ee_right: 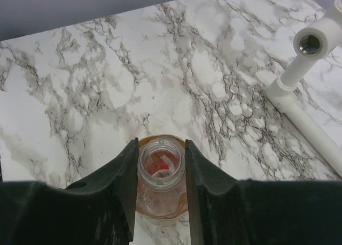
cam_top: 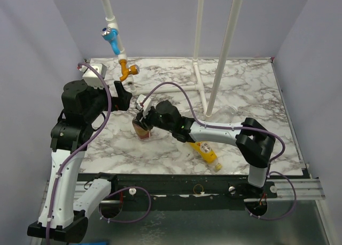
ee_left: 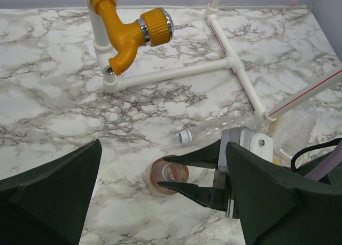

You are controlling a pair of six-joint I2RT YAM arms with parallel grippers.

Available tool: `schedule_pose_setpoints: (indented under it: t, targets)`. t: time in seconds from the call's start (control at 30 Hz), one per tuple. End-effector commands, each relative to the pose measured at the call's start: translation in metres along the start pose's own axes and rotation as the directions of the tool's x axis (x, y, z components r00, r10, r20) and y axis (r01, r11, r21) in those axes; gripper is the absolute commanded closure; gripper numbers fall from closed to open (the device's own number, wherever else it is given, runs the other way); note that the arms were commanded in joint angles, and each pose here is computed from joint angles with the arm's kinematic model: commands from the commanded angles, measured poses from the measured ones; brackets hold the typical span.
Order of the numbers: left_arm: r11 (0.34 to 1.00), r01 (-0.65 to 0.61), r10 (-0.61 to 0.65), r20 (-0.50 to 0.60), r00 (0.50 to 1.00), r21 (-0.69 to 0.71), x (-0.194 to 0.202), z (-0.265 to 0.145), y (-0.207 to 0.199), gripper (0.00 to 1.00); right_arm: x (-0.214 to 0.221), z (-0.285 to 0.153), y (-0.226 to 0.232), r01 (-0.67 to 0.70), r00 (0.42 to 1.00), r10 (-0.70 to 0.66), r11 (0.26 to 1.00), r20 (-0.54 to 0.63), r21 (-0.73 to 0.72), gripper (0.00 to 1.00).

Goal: Unscrew the bottle caps

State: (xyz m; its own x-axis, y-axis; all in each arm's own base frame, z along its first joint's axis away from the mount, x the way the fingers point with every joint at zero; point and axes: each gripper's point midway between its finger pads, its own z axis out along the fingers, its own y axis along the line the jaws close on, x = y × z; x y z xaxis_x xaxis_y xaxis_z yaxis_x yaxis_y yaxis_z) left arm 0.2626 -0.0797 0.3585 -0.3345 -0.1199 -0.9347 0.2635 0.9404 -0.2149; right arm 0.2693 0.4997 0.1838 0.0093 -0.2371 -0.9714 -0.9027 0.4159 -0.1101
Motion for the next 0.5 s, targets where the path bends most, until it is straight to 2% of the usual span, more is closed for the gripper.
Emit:
schedule_pose_setpoints:
  t: [0.0, 0.07, 0.23, 0.47]
  targets:
    - [1.0, 0.012, -0.012, 0.005, 1.0, 0.011, -0.005, 0.0, -0.003, 0.01, 0.015, 0.0, -0.002, 0.011, 0.999, -0.01, 1.0, -0.038, 0.025, 0.55]
    - [1.0, 0.012, -0.012, 0.002, 1.0, 0.015, -0.005, 0.001, -0.004, 0.01, 0.008, -0.003, -0.002, 0.002, 0.999, -0.002, 1.0, -0.035, 0.025, 0.42]
    - [1.0, 0.009, -0.009, 0.0, 1.0, 0.021, -0.005, 0.005, -0.005, 0.01, -0.022, -0.016, 0.001, -0.01, 1.0, 0.01, 1.0, -0.009, 0.0, 0.23]
    - [1.0, -0.005, 0.004, 0.009, 1.0, 0.029, -0.008, 0.005, -0.006, 0.01, -0.062, -0.038, 0.007, -0.025, 1.0, 0.026, 0.998, 0.014, -0.056, 0.11]
